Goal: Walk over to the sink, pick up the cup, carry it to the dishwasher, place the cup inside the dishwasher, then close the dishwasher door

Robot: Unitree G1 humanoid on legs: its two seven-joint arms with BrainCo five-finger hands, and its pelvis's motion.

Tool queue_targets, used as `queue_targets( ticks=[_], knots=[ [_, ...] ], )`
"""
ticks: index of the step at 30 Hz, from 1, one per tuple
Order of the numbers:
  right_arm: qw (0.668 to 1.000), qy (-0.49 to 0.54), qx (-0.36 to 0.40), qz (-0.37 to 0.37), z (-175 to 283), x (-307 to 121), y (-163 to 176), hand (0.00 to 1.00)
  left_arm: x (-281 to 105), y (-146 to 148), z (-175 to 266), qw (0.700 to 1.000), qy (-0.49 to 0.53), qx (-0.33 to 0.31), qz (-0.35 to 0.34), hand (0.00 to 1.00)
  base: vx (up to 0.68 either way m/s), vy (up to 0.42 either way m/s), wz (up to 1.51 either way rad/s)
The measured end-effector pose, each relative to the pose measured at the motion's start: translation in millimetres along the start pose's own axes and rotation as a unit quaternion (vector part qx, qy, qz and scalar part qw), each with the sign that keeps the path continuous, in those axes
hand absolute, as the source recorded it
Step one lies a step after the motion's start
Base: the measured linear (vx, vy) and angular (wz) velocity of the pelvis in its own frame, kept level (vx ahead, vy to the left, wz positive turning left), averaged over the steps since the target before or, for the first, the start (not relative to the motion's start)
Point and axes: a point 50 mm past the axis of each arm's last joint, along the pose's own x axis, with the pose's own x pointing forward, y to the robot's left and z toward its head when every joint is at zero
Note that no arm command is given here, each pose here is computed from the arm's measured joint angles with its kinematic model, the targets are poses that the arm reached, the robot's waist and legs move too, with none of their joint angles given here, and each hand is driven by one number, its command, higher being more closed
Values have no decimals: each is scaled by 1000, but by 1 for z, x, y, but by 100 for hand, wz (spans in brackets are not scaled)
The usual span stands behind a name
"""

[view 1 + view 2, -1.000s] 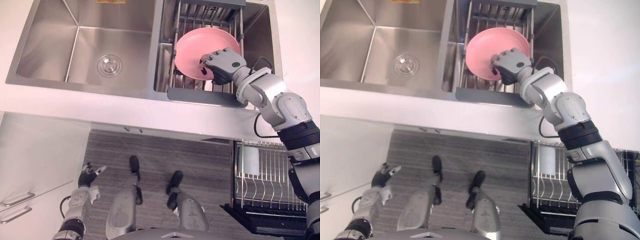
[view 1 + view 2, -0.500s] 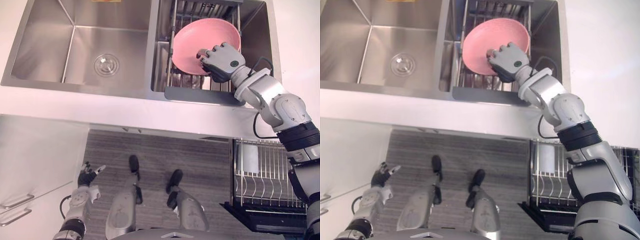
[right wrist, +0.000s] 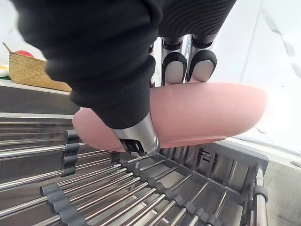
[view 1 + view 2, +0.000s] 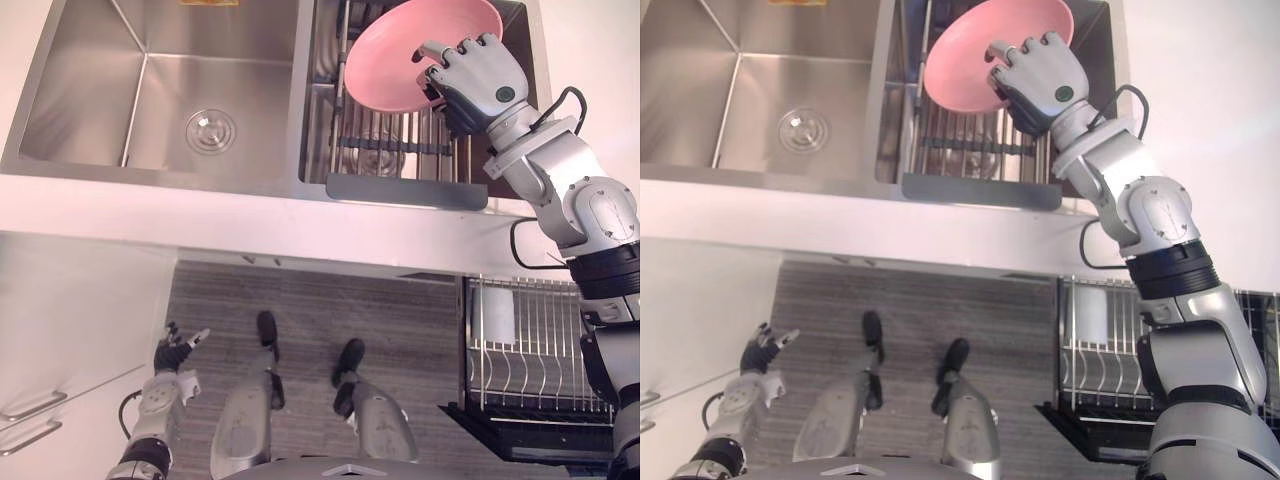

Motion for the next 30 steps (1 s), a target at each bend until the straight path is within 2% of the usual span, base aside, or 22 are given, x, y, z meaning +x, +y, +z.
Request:
queue_targets(
  ticks=[6,20,30],
  knots=[
    [999,27,38,1,-6,-8,4,100,0,0,-1,1000,0,-1,0,0,0,0,4],
    [983,126,107,-78,-25,-41,-5,100,-5,4,-8,1000,5,10,0,0,19,-2,1],
    [967,185,150,-87,-21,-79,14,100,-17,14,-30,999,34,38,6,0,40,-2,0]
  ],
)
